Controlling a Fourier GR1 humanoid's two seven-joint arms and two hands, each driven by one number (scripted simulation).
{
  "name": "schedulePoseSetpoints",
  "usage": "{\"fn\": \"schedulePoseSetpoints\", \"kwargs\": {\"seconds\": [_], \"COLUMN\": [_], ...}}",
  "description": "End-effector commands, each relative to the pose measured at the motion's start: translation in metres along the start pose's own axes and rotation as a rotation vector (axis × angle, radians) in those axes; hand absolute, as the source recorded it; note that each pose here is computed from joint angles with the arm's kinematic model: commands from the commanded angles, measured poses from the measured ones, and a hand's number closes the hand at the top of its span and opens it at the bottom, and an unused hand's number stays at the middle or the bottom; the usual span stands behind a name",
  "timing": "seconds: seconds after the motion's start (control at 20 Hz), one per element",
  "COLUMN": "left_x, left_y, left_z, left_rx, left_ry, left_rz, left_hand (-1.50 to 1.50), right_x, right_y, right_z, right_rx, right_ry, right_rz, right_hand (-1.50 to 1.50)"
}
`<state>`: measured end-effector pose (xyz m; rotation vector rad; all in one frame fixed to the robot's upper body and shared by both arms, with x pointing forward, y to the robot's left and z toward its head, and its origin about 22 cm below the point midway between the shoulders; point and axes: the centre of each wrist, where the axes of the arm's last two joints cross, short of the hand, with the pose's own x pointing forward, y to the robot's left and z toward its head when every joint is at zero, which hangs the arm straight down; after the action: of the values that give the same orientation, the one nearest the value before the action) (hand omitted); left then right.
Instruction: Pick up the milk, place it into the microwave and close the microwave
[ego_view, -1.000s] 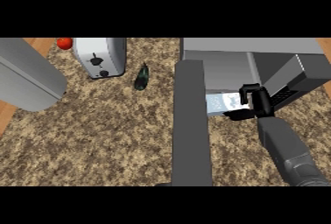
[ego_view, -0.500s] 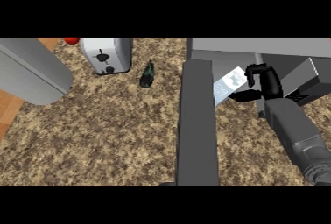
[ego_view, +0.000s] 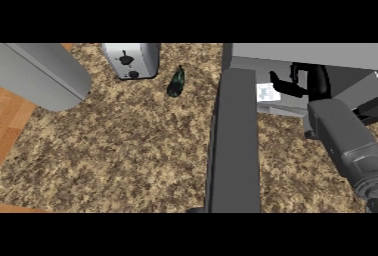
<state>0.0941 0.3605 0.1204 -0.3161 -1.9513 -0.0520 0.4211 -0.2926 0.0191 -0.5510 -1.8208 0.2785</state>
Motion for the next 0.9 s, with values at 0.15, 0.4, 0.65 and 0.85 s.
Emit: {"fn": "schedulePoseSetpoints", "kwargs": {"seconds": [0.15, 0.4, 0.65, 0.85], "left_x": [0.003, 0.001, 0.000, -0.005], "left_y": [0.002, 0.005, 0.006, 0.008], "left_z": [-0.005, -0.015, -0.017, -0.019], "left_rx": [-0.021, -0.040, -0.038, -0.045], "left_ry": [-0.009, -0.010, -0.013, 0.009], "left_rz": [-0.007, -0.012, -0.014, 0.000], "left_hand": [-1.50, -1.50, -1.50, -1.50], "right_x": [0.008, 0.013, 0.014, 0.014], "right_y": [-0.022, -0.032, -0.043, -0.043], "right_z": [-0.014, -0.021, -0.024, -0.025], "right_rx": [-0.070, -0.096, -0.128, -0.150], "right_ry": [0.017, 0.016, 0.023, 0.016], "right_rz": [0.056, 0.072, 0.079, 0.065], "right_hand": [1.50, 1.50, 1.50, 1.50]}}
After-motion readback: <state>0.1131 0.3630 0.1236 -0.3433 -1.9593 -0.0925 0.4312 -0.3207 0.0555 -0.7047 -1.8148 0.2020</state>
